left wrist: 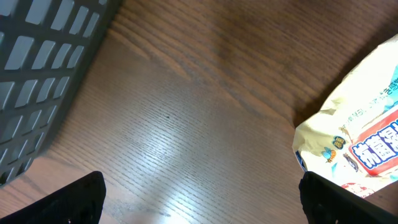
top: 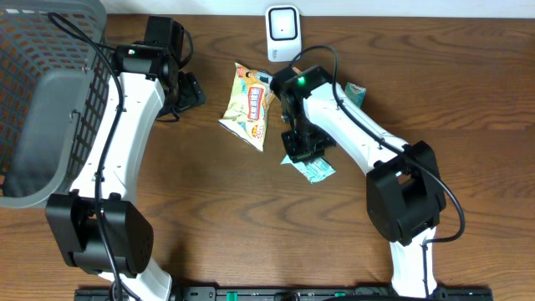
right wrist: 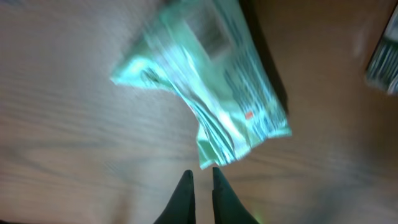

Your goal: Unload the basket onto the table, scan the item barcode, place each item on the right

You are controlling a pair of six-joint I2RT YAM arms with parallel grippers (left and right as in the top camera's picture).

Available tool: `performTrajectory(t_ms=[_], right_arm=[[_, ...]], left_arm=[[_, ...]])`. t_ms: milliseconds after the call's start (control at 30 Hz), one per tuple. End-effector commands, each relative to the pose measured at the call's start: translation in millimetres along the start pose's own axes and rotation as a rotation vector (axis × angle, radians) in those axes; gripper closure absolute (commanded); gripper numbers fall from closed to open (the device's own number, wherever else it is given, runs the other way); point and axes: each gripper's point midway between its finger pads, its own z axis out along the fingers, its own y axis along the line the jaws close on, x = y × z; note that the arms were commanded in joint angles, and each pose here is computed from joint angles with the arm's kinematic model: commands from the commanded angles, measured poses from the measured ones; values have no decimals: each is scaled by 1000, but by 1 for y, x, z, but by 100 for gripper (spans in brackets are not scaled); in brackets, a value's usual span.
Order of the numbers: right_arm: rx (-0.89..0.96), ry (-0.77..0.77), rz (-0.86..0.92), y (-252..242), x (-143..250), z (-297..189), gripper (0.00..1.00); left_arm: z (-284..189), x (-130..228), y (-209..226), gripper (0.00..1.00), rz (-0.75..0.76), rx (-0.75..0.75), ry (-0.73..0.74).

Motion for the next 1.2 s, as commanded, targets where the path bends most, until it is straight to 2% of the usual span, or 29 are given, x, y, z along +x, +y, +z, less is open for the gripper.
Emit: performTrajectory(t_ms=[0,167,200,267,300,367,467,567,633,733,833,967,1133,1167], right_arm=[[47,77,-19,-5,19,26,95],[96,131,1,-17,36,58,96],[123,130,15,-22,37,59,99],[244,110,97,-47,35,56,98],[307,90,137,-59,33,52,95],[410,16,195,-89,17,38,79],[370,-47,255,-100,-4,19,78],[235,-68,296,-90,-15,-2,80],[100,-64,252,-68,-20,-16,82],[-74,-9,131,-31,-11,-21,73],[-72,41,93,-21,3,-20,69],[-51,70,28,-1,15,-16,52],[2,82,-73,18,25,-1,47],[9,80,-85,21,26,5,43]], left_arm=[[-2,-2,3,2,13,-9,-11],[-2,-2,3,2,13,-9,-11],[-2,-2,3,2,13,-9,-11],[-2,-2,3,2,13,-9,-11],[-2,-2,3,2,13,-9,-11],[-2,-2,3,2,13,-9,-11],[-2,-2,3,2,13,-9,-11],[-2,-2,3,2,13,-9,-11],[-2,-2,3,2,13,-9,-11],[-2,-2,3,2,13,-9,-11],[-2,-2,3,2,13,-9,-11],[-2,-2,3,2,13,-9,-11],[-2,-2,3,2,13,-9,-11],[-2,-2,3,3,13,-9,-11]])
